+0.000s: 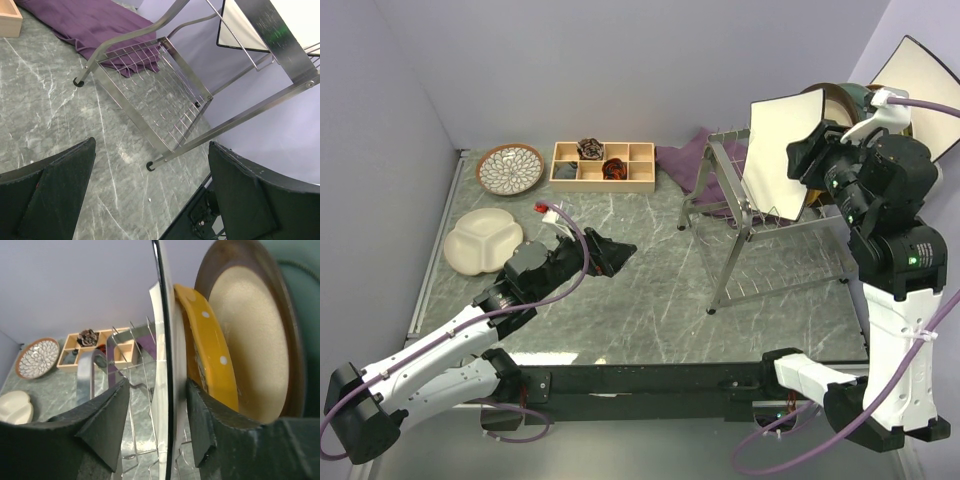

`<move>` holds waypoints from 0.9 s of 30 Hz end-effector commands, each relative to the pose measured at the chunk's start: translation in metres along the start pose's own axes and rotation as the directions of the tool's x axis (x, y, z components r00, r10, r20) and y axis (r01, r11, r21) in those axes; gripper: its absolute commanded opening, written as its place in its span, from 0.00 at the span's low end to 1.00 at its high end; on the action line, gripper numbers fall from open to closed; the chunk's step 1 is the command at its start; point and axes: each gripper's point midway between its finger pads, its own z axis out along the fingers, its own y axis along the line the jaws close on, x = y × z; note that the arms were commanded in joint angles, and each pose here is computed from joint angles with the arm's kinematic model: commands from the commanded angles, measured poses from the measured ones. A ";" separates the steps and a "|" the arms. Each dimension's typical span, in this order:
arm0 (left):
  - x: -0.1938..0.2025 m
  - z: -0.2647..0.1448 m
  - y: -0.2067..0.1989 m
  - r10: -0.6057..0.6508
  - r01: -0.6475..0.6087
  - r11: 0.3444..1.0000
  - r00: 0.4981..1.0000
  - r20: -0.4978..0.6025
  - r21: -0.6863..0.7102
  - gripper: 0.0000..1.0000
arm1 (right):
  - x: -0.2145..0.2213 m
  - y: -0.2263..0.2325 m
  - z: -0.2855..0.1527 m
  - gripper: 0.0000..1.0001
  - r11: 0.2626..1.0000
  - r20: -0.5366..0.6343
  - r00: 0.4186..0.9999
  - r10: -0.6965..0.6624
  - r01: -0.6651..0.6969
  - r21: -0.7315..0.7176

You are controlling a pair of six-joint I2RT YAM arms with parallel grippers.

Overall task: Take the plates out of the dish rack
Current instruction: Unload the plate from the dish rack.

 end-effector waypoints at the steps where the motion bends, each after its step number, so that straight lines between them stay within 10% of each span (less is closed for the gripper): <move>1: -0.010 -0.001 -0.009 0.003 -0.005 0.999 0.999 0.047 0.035 0.99 | 0.040 -0.004 0.016 0.52 0.999 -0.154 0.988 0.026 -0.020 0.042; 14: -0.010 -0.001 -0.009 0.003 -0.005 0.999 0.999 0.045 0.035 0.99 | 0.040 0.010 0.016 0.47 0.998 -0.111 0.993 0.038 -0.043 -0.046; 27: -0.009 0.000 -0.007 0.006 -0.008 1.000 0.999 0.039 0.028 0.99 | -0.011 -0.001 -0.011 0.00 0.999 0.098 0.995 0.031 -0.032 0.001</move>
